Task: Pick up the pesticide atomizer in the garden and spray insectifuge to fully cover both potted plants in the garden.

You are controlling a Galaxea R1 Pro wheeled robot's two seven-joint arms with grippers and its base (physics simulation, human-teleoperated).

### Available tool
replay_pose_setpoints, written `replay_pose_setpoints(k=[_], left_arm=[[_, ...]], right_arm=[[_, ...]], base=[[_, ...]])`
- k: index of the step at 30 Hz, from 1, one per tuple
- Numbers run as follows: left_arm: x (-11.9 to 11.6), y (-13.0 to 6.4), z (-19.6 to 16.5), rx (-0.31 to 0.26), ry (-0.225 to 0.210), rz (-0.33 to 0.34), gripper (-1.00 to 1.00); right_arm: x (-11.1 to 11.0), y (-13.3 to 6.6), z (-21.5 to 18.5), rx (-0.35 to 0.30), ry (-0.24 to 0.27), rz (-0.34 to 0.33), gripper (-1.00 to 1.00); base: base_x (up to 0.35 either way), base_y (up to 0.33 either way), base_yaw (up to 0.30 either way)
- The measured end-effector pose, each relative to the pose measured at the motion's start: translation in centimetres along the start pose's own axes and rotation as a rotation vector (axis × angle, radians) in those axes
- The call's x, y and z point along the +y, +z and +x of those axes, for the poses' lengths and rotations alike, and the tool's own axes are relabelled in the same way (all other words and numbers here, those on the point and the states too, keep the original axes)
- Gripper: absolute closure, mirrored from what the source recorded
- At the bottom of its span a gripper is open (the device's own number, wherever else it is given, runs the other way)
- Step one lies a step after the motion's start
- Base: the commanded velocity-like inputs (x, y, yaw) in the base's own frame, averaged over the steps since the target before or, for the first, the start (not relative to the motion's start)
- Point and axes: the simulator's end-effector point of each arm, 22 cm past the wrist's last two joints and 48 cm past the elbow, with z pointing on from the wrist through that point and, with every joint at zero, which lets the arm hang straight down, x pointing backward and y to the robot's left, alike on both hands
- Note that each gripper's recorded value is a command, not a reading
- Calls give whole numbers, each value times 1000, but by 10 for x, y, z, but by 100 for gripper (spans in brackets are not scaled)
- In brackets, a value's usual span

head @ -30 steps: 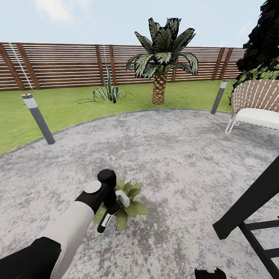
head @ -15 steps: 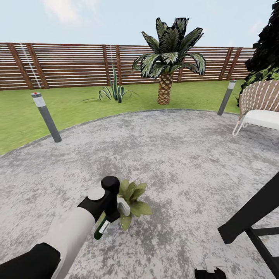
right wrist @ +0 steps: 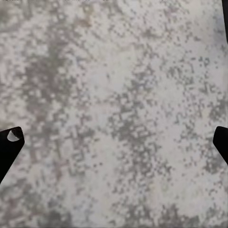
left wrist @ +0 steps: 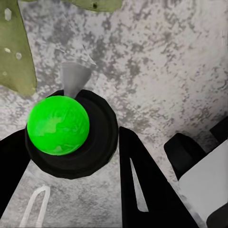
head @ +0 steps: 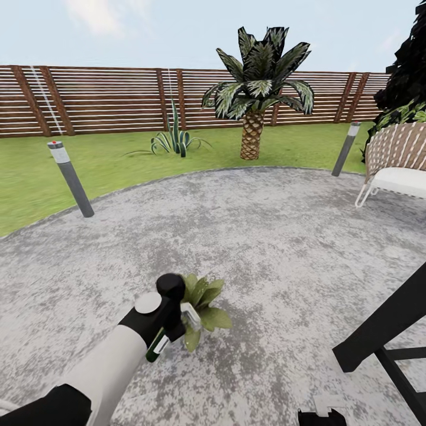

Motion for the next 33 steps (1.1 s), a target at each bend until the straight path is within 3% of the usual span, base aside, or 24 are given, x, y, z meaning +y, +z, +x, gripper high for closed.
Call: replay_pose_setpoints(k=[7,25,33], left_arm=[[12,9,20,22,-33,4,100],[7,11,19,25,-30,13,100],[3,14,20,29,-26,17,100]], right_arm=[[1,0,-1,-2,1,-2,-100],[2,0,-2,-4,1,-3,-100],[-11,0,3,2,-9,13,-100]], base=[[1,-4,203],[39,-58,8],[1,-150,0]])
